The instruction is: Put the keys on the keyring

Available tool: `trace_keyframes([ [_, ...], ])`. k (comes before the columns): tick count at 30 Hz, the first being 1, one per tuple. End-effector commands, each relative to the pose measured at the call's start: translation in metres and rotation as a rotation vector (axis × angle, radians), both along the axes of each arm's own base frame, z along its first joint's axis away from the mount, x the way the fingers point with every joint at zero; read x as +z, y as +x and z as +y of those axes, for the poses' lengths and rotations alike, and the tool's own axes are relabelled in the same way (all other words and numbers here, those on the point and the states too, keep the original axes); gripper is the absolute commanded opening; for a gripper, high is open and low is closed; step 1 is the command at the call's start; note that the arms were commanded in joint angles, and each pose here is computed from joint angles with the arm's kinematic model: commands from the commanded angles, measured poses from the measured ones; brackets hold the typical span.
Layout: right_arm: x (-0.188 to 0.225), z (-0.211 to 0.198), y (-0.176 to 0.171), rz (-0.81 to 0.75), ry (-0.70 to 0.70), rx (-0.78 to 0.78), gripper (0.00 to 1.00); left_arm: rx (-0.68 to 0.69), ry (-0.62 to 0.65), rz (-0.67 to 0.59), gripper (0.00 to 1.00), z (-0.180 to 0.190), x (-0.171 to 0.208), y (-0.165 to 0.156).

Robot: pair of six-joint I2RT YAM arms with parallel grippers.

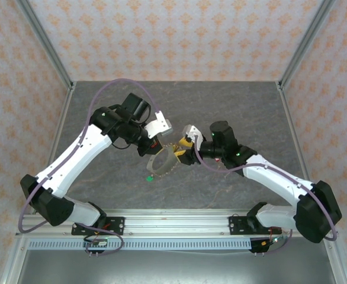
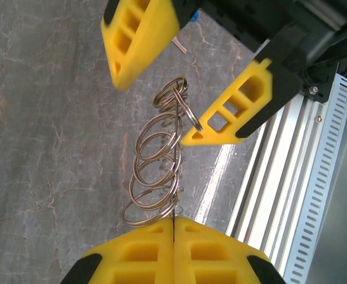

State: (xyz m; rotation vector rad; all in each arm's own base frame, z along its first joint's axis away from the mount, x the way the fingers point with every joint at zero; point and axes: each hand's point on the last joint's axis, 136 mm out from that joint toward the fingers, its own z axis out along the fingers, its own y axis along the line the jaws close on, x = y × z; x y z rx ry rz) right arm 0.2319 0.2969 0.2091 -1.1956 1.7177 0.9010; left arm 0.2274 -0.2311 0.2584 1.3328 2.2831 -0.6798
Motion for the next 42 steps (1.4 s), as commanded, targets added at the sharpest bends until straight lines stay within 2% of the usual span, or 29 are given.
trace_keyframes([
  [1,0.011,0.008,-0.015,0.021,0.049,0.116,0.51,-0.057,-0.001,-0.058,0.00,0.004,0.017,-0.010],
  [9,0.026,0.016,-0.016,0.025,0.125,0.144,0.18,-0.080,-0.002,-0.077,0.00,0.002,0.023,-0.009],
  [14,0.031,0.015,-0.016,0.024,0.155,0.135,0.01,-0.086,0.010,-0.124,0.01,0.004,0.021,-0.006],
  [18,0.037,0.013,-0.014,0.022,0.195,0.122,0.00,-0.050,0.038,-0.150,0.21,0.012,0.016,0.001],
  [23,0.048,0.010,-0.016,0.009,0.247,0.121,0.00,-0.019,-0.079,-0.111,0.30,0.017,0.023,0.005],
  [25,0.051,0.009,-0.013,0.009,0.266,0.104,0.00,-0.021,-0.141,-0.089,0.39,0.019,0.026,0.004],
  [29,0.057,0.010,-0.011,0.010,0.309,0.097,0.00,-0.037,-0.177,-0.063,0.40,0.018,0.023,-0.001],
  [32,0.065,0.010,-0.012,0.007,0.345,0.101,0.00,-0.039,-0.181,-0.050,0.38,0.017,0.017,-0.001],
  [34,0.068,0.010,-0.013,0.012,0.358,0.101,0.00,-0.038,-0.187,-0.040,0.33,0.016,0.018,-0.002],
  [35,0.069,0.010,-0.014,0.012,0.360,0.103,0.00,-0.037,-0.191,-0.040,0.27,0.016,0.019,-0.001],
  [37,0.064,0.009,-0.011,0.007,0.351,0.084,0.00,-0.020,-0.194,-0.049,0.07,0.016,0.023,0.002],
  [38,0.069,0.005,-0.012,-0.023,0.353,0.072,0.00,-0.005,-0.193,-0.056,0.01,0.017,0.025,0.004],
  [39,0.066,0.002,-0.011,-0.041,0.340,0.048,0.01,0.010,-0.193,-0.065,0.00,0.018,0.028,0.007],
  [40,0.062,-0.002,-0.009,-0.056,0.321,0.015,0.08,0.020,-0.188,-0.072,0.00,0.020,0.030,0.008],
  [42,0.056,-0.010,-0.005,-0.090,0.284,-0.039,0.11,0.026,-0.181,-0.074,0.00,0.022,0.036,0.007],
])
